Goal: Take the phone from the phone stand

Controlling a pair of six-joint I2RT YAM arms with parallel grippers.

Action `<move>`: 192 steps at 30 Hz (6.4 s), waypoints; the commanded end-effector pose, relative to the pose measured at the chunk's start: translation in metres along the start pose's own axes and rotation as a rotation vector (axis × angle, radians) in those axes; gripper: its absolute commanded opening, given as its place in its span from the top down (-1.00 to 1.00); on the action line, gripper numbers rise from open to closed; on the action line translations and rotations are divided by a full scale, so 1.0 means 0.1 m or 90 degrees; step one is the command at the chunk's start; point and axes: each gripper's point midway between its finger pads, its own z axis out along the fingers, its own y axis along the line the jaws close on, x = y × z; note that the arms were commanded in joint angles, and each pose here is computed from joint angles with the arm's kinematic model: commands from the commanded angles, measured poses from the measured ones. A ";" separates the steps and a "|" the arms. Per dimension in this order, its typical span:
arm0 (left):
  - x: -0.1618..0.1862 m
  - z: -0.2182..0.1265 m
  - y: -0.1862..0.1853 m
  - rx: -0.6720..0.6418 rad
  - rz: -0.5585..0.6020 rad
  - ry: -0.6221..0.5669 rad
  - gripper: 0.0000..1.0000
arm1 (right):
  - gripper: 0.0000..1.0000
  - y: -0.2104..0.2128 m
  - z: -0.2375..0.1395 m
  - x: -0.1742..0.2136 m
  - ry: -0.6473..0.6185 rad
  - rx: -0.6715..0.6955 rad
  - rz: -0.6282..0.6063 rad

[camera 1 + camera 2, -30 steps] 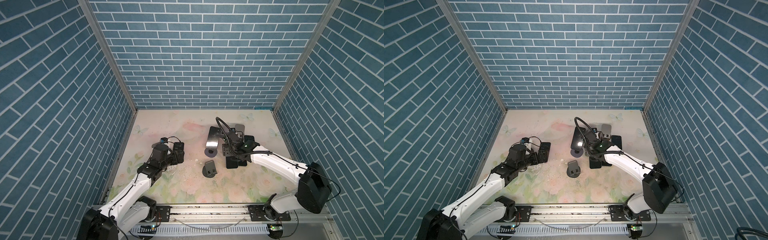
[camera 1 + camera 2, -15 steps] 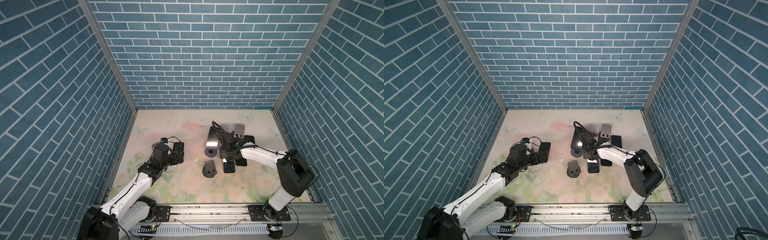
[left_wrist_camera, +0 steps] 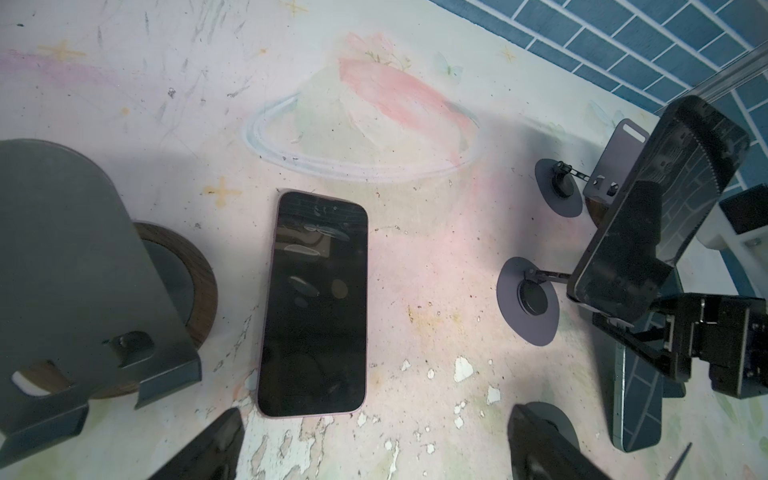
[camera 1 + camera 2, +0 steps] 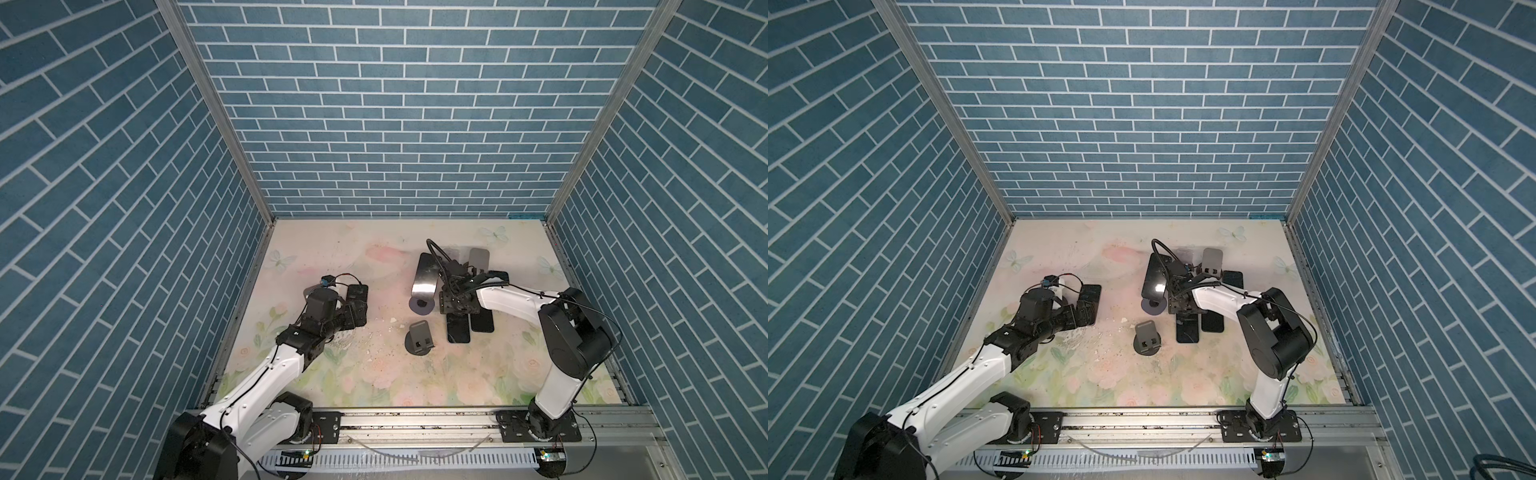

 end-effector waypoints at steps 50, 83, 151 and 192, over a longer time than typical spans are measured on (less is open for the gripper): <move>-0.07 -0.12 -0.18 -0.027 0.046 -0.002 -0.99 | -0.62 -0.05 0.09 -0.21 -0.017 0.009 0.021; 0.53 -0.23 -1.55 -0.161 0.087 0.029 -0.99 | -0.66 -0.44 -0.40 0.02 -0.114 0.008 0.027; 1.16 0.43 -1.63 -0.231 0.014 0.158 -0.07 | -0.87 -1.12 -0.50 0.46 -0.171 0.066 0.058; -0.35 0.53 -1.09 -0.084 0.085 0.096 -0.11 | -0.87 -0.94 -0.62 0.10 -0.166 0.054 0.075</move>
